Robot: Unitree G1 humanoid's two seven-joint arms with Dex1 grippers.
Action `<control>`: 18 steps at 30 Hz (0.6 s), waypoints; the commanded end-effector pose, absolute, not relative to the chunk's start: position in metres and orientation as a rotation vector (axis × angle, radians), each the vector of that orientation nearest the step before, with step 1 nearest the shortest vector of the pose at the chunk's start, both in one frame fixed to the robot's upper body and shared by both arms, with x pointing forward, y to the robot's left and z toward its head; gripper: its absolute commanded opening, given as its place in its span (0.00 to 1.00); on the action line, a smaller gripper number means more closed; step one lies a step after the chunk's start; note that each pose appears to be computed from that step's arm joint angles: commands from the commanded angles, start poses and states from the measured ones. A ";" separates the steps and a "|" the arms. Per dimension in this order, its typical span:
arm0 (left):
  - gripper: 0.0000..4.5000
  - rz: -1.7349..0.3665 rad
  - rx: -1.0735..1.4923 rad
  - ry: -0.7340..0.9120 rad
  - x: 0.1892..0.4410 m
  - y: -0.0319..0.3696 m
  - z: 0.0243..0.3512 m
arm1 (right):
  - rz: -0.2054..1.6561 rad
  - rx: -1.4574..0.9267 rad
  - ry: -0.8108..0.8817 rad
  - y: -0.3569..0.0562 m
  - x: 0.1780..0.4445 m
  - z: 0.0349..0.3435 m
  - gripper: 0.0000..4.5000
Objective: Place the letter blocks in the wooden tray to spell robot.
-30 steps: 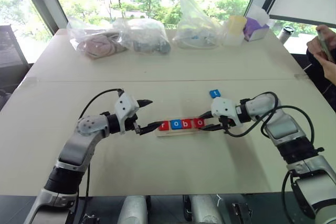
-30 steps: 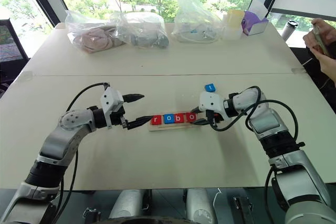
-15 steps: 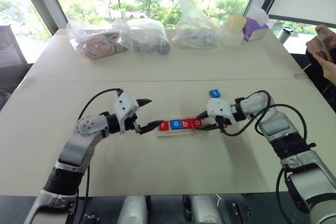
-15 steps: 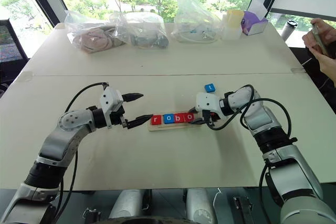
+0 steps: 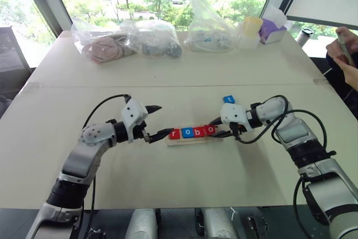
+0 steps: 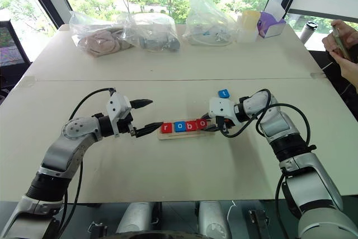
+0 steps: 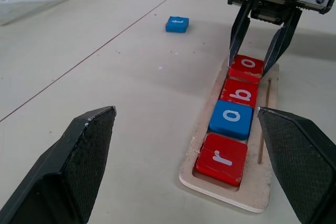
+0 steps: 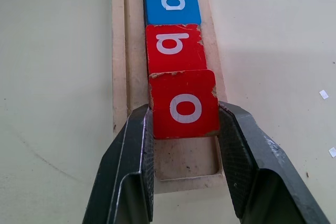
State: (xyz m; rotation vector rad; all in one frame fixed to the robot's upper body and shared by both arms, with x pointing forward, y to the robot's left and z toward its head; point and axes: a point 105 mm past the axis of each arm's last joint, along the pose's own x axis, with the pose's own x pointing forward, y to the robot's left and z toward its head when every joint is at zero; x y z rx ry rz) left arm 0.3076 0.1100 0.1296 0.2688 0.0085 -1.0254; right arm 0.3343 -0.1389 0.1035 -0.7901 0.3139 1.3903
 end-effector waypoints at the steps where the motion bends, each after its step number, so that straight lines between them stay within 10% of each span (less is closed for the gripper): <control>1: 1.00 -1.025 0.282 -0.044 0.305 0.109 0.142 | 1.401 -0.803 0.283 -0.133 0.336 0.113 0.79; 3: 1.00 -1.024 0.282 -0.044 0.305 0.109 0.142 | 1.403 -0.794 0.279 -0.132 0.336 0.116 1.00; 18: 1.00 -1.033 0.278 -0.045 0.305 0.108 0.141 | 1.323 -0.799 0.247 -0.145 0.344 0.131 1.00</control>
